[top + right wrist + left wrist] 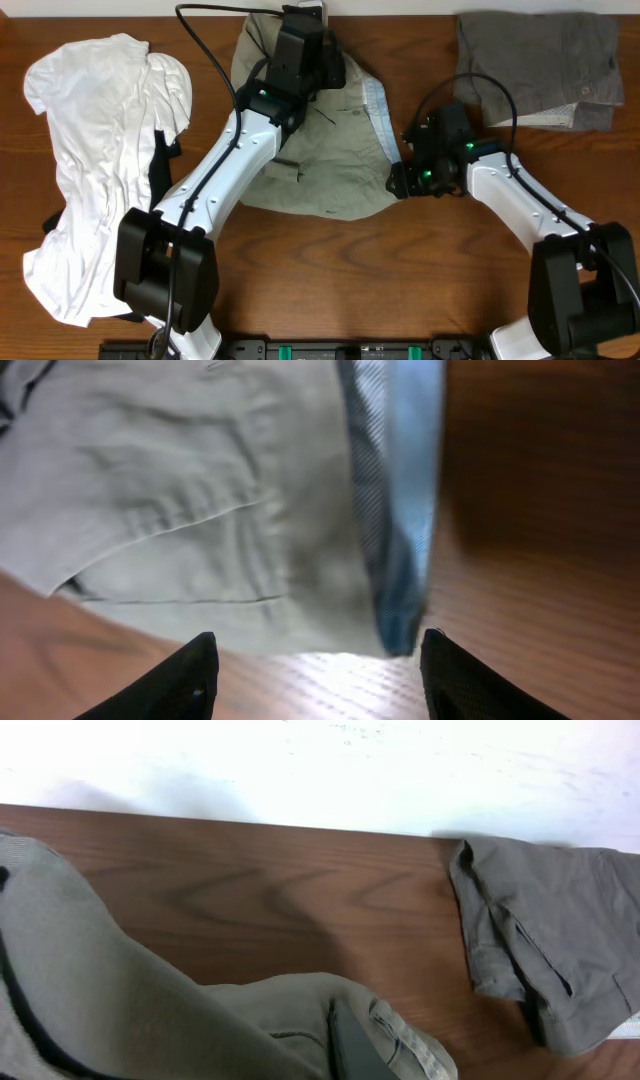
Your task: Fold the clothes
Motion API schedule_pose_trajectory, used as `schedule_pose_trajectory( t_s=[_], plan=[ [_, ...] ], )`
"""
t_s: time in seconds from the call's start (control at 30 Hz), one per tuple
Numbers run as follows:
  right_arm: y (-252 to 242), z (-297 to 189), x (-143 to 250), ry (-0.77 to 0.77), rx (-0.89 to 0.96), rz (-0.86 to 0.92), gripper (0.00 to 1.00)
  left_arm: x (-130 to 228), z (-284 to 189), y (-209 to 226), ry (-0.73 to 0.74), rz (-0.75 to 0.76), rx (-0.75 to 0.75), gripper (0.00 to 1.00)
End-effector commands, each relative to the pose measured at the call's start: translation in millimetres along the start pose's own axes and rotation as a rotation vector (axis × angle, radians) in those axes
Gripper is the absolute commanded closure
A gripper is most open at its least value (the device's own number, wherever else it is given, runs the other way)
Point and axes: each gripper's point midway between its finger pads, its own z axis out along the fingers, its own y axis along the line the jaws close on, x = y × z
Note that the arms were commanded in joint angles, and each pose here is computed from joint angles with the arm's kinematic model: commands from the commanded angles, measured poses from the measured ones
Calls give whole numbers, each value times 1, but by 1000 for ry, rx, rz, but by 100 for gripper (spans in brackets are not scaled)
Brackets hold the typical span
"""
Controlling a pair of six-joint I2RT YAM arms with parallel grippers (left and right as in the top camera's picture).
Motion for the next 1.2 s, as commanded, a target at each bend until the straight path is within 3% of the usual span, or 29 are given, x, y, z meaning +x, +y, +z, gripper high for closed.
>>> schedule_pose_trajectory(
  t_s=[0.0,0.2,0.43,0.67,0.9,1.17],
  plan=[
    [-7,13,6,33,37,-13,38,-8,-2,2,-22,20,-10,94],
    [-14,39,12,76,40,18,46,-3,-2,4,-1,21,-19,94],
    [-9,37,-2,23,16,34,99,-6,-4,6,-11,42,-25,94],
    [-3,-29,-42,-167,3,26,99,-70,-56,24,-182,6,-65,94],
    [5,-180,-100,-588,8,-19,99,-154,-180,45,-462,-38,-78,94],
    [48,-317,-113,-921,16,-175,99,-196,-323,48,-743,-47,-79,94]
  ],
)
